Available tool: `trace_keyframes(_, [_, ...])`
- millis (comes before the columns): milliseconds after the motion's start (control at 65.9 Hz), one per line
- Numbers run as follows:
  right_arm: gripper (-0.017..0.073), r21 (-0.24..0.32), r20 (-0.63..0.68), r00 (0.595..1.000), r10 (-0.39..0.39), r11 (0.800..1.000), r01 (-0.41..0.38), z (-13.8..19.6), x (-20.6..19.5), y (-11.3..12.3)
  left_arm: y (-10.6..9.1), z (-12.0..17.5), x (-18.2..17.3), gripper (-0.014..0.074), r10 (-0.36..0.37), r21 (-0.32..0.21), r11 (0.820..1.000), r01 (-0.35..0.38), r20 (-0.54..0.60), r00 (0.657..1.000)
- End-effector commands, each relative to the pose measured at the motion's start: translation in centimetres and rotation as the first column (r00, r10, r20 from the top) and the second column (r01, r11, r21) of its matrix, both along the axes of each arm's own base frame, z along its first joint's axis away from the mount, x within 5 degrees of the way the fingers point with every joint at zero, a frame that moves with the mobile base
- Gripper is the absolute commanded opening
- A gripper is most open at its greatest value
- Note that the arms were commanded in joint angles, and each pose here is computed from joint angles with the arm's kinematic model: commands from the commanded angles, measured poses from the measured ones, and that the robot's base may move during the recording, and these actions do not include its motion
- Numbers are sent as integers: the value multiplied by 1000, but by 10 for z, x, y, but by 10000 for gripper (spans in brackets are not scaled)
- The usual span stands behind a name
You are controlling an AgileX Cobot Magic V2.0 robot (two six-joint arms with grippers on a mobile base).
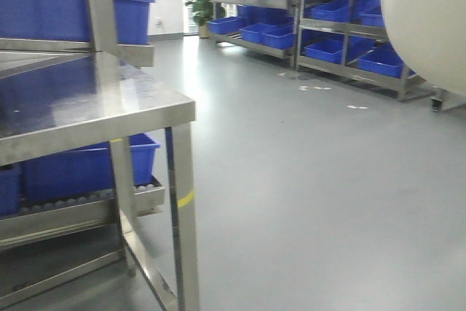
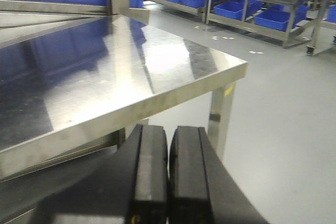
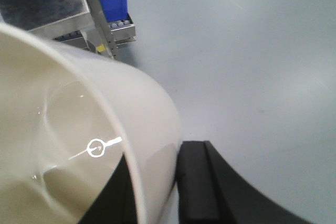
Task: Move white bin to right shelf second layer
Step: 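Drive backward and turn away from the table holding the bin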
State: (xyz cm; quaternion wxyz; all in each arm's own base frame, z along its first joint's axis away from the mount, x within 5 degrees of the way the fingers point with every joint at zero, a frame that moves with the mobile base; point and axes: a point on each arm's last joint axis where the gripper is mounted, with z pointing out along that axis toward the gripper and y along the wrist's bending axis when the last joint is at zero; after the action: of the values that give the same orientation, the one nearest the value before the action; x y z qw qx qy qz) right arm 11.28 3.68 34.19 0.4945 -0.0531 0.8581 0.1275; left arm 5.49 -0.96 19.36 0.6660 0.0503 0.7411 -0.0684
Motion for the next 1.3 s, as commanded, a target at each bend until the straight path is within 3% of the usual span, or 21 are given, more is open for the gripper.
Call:
trace_keyframes(0, [53,30,117,993,-5,1000,1,18,2,0,0,0,0,85,-3,-24,1000,5,75,997])
trace_keyframes(1290, [53,30,117,993,-5,1000,1,18,2,0,0,0,0,85,-3,-24,1000,5,75,997])
